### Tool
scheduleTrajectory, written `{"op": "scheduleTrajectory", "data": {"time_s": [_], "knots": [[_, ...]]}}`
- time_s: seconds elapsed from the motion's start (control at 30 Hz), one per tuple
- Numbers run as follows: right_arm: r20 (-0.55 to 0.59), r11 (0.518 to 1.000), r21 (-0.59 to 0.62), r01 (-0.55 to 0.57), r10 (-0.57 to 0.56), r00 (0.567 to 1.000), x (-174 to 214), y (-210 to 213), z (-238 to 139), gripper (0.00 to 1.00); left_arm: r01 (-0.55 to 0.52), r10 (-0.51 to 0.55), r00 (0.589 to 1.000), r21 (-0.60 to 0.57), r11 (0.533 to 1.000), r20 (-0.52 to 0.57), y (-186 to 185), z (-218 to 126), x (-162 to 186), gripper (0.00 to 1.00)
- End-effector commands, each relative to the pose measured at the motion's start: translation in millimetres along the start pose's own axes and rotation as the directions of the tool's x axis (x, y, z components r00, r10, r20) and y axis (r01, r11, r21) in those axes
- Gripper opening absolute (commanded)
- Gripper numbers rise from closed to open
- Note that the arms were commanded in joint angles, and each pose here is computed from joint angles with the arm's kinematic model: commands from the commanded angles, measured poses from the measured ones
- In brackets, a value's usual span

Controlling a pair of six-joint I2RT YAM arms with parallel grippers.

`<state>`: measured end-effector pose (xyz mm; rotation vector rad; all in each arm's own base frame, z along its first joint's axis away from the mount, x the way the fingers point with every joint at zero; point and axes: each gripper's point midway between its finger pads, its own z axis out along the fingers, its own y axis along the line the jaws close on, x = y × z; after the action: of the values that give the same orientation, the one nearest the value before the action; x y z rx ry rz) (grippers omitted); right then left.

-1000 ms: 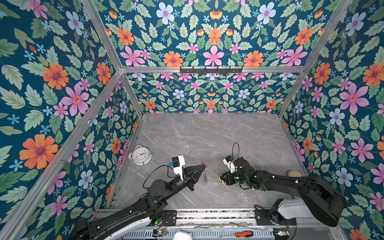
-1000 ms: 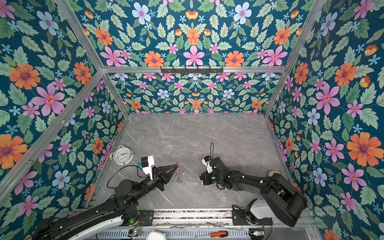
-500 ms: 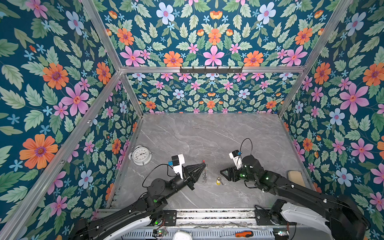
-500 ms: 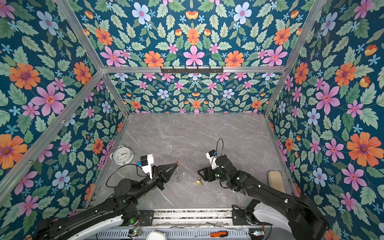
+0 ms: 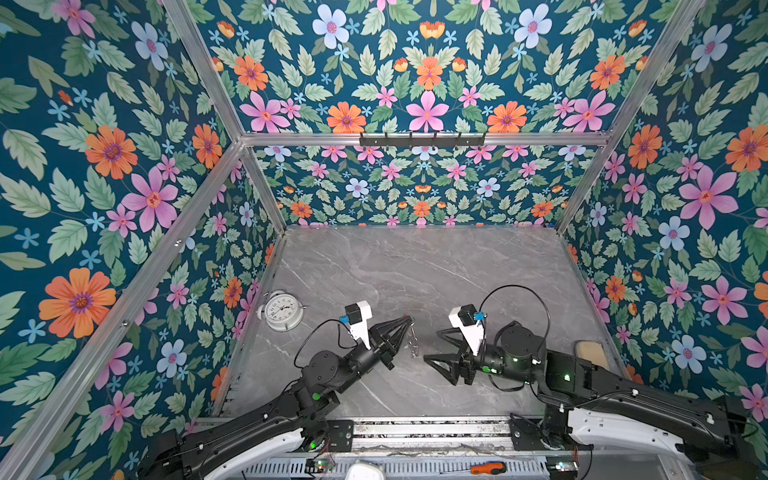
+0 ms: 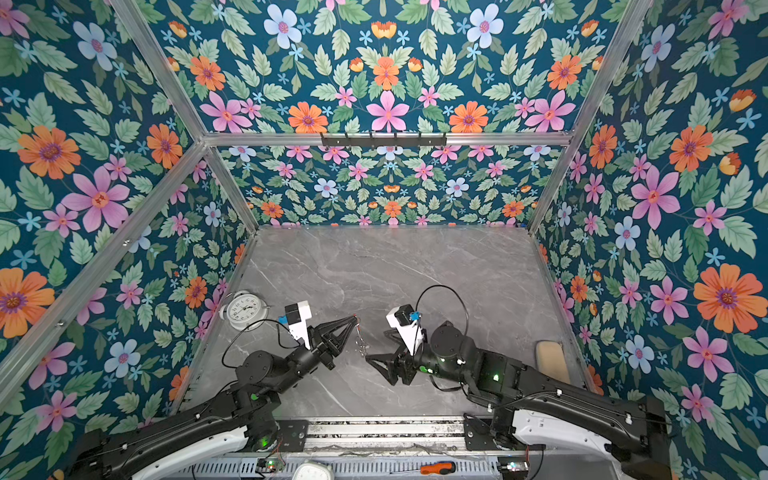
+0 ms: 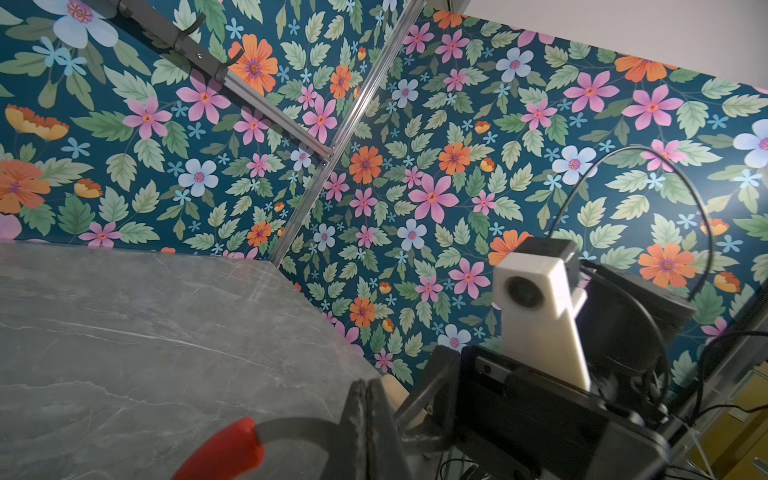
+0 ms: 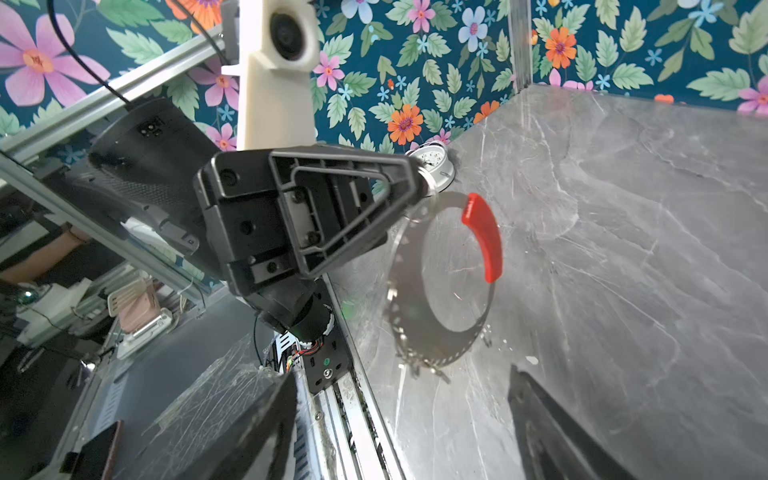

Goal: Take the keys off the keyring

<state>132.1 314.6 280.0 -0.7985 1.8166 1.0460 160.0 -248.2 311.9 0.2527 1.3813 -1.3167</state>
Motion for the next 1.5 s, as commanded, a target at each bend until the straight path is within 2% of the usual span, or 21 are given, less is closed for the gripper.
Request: {"op": "scheduleTrajectory", "data": {"time_s": [0.0,0.17,0.23,0.5,0.67,0.7,0.8,0.87,0.9,0.93,1.03,1.23,1.37,1.47], "knots": [[0.024,0.996,0.045,0.081,-0.082,0.996,-13,-3,14,0.80,0.002,-0.002,1.000,0.000,1.000,0.031,-3,2,-9,0.00],[-0.010,0.988,0.110,0.112,-0.112,0.994,-13,-13,37,0.74,0.005,-0.005,0.999,-0.004,1.000,0.032,-2,1,-9,0.00],[-0.023,0.986,0.122,0.116,-0.114,0.993,-11,-15,43,0.66,0.007,-0.007,0.999,-0.004,1.000,0.033,-2,0,-9,0.00],[-0.038,0.985,0.125,0.120,-0.116,0.993,-6,-17,52,0.24,0.010,-0.009,1.000,-0.007,1.000,0.028,0,-1,-6,0.00],[-0.042,0.983,0.141,0.117,-0.112,0.993,-4,-22,52,0.11,0.015,-0.015,1.000,-0.012,1.000,0.027,1,-1,-6,0.00],[-0.043,0.983,0.142,0.115,-0.110,0.993,-3,-23,52,0.08,0.018,-0.018,0.999,-0.017,1.000,0.029,2,-1,-7,0.03],[-0.043,0.985,0.143,0.099,-0.093,0.995,-2,-25,50,0.00,0.017,-0.016,0.999,-0.023,1.000,0.034,2,-3,-10,0.38],[-0.046,0.985,0.147,0.090,-0.084,0.995,1,-29,49,0.00,0.013,-0.012,0.999,-0.026,1.000,0.039,1,-4,-12,0.56],[-0.047,0.985,0.148,0.084,-0.078,0.996,2,-30,48,0.00,0.012,-0.011,0.999,-0.032,0.999,0.046,2,-4,-15,0.97],[-0.049,0.986,0.149,0.078,-0.071,0.996,3,-31,48,0.00,0.009,-0.007,0.999,-0.034,0.999,0.050,1,-5,-17,1.00],[-0.051,0.989,0.145,0.032,-0.025,0.998,8,-40,46,0.00,-0.017,0.018,0.997,-0.024,1.000,0.071,-5,-7,-28,1.00],[-0.104,0.988,0.080,-0.132,0.140,0.985,28,-64,50,0.00,-0.054,0.050,0.991,0.031,0.998,0.125,-22,-16,-47,1.00],[-0.180,0.968,0.022,-0.248,0.248,0.952,48,-75,65,0.00,-0.051,0.047,0.993,0.031,0.998,0.106,-20,-14,-41,1.00],[-0.249,0.958,0.017,-0.287,0.282,0.927,66,-81,78,0.00,-0.041,0.038,0.995,0.031,0.999,0.090,-18,-12,-36,1.00]]}}
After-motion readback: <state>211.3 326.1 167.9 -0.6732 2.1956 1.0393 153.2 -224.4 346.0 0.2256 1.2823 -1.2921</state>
